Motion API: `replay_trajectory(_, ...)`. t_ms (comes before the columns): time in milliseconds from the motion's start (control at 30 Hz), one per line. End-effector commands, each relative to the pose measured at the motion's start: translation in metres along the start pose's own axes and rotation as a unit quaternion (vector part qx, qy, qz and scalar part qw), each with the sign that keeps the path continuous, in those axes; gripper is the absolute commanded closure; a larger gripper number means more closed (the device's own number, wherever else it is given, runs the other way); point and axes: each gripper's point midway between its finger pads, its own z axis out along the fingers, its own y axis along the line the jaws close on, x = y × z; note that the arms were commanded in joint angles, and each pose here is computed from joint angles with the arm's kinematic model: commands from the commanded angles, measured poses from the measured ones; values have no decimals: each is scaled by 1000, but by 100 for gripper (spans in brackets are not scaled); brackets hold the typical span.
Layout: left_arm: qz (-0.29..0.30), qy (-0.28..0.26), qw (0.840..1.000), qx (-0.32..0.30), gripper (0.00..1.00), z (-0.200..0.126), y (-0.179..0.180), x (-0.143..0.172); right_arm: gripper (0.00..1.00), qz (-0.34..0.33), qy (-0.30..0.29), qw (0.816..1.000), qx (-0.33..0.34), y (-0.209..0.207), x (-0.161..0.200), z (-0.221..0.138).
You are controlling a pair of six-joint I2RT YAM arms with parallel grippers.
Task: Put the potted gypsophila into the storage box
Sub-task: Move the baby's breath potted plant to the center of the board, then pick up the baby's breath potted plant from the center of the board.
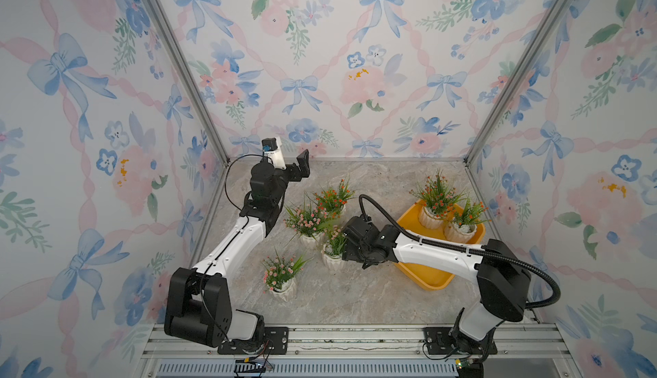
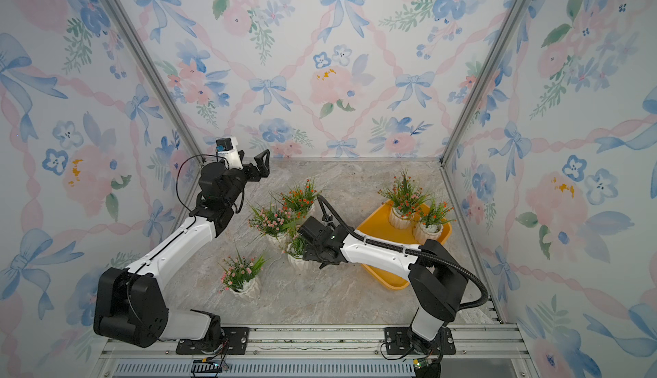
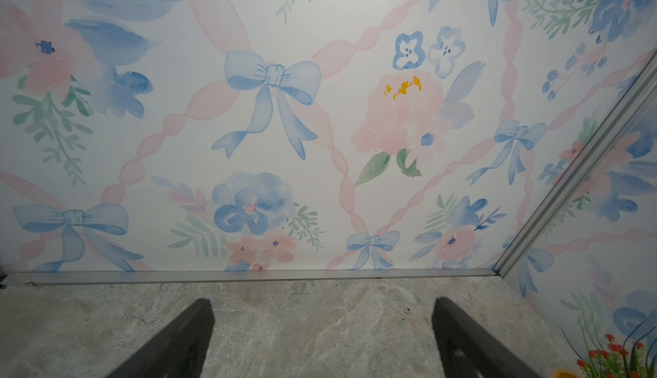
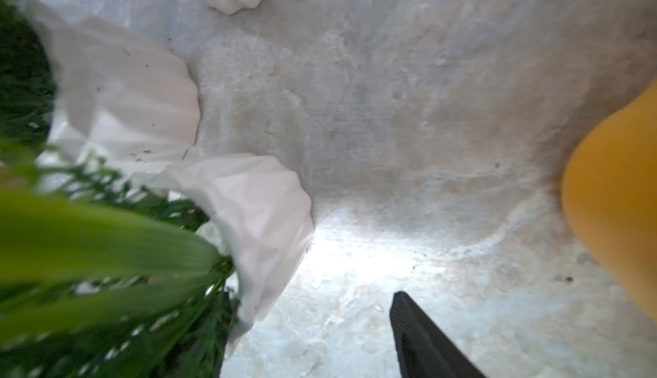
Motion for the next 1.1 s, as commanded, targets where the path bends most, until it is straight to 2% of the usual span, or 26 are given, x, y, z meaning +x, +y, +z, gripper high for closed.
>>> replay_trajectory(0,-1,-19,1000,-6,2,-9,3,-15,27,-21,16,998,52,-38,-4,9)
replay_trajectory(267,-18,-20,1000,-8,2,-10,3,-16,29,-33,12,997,65,-71,-56,0)
replay_trajectory(467,-29,-16,999,-9,2,-5,4,-12,30,-32,2,999,42,-63,-76,-22)
replay_trajectory(567,-30,-16,999,-8,2,-3,3,-13,32,9,9,999,42,-61,-67,-32)
replay_trajectory(733,-26,-14,999,-12,2,0,6,-11,36,117,22,991,67,-66,-33,-37)
replay_trajectory(900,-10,-14,1000,-13,2,7,6,-12,38,166,-7,984,68,-58,-19,-38)
replay_trajectory(1067,-8,-11,1000,-14,2,17,9,-11,38,200,-21,976,81,-69,1,-38)
